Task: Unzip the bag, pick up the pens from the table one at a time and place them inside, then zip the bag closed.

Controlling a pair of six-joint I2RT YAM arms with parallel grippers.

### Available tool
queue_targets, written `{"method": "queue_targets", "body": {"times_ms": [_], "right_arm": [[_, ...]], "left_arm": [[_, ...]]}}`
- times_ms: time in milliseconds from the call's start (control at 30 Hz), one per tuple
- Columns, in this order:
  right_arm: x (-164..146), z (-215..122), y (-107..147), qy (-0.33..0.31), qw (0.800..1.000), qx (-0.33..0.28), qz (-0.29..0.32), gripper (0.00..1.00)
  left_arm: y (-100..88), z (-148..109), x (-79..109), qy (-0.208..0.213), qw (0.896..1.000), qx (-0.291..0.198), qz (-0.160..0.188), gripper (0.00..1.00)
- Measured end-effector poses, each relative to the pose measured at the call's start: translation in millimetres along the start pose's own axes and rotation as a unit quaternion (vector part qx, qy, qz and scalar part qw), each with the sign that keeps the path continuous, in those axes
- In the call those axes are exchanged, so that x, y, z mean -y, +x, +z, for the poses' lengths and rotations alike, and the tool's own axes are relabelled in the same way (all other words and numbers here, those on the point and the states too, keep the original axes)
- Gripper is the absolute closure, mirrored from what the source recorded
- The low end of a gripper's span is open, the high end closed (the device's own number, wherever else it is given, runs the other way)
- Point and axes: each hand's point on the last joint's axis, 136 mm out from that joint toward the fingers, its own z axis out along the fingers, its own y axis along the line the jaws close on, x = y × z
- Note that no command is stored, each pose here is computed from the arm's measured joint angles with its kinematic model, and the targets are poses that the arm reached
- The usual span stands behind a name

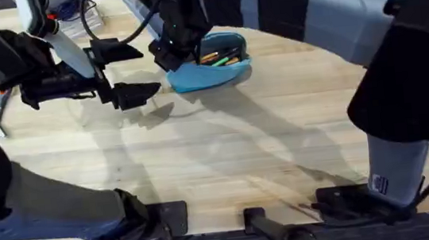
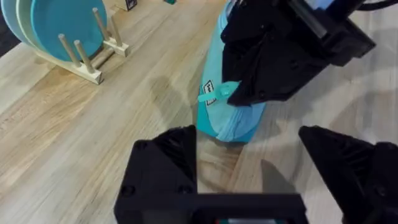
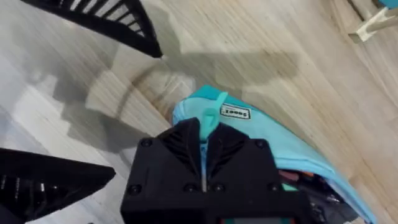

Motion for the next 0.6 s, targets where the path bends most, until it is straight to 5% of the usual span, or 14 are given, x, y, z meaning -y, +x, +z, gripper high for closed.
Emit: {"method": "queue_targets", "body": {"times_ms": [600], "right_arm": [[2, -11, -15, 0.003, 1.000, 0.018, 0.001, 0.970]], "left_arm": [[0.0, 0, 0.0, 0.000, 1.000, 0.000, 0.000, 0.007]]}}
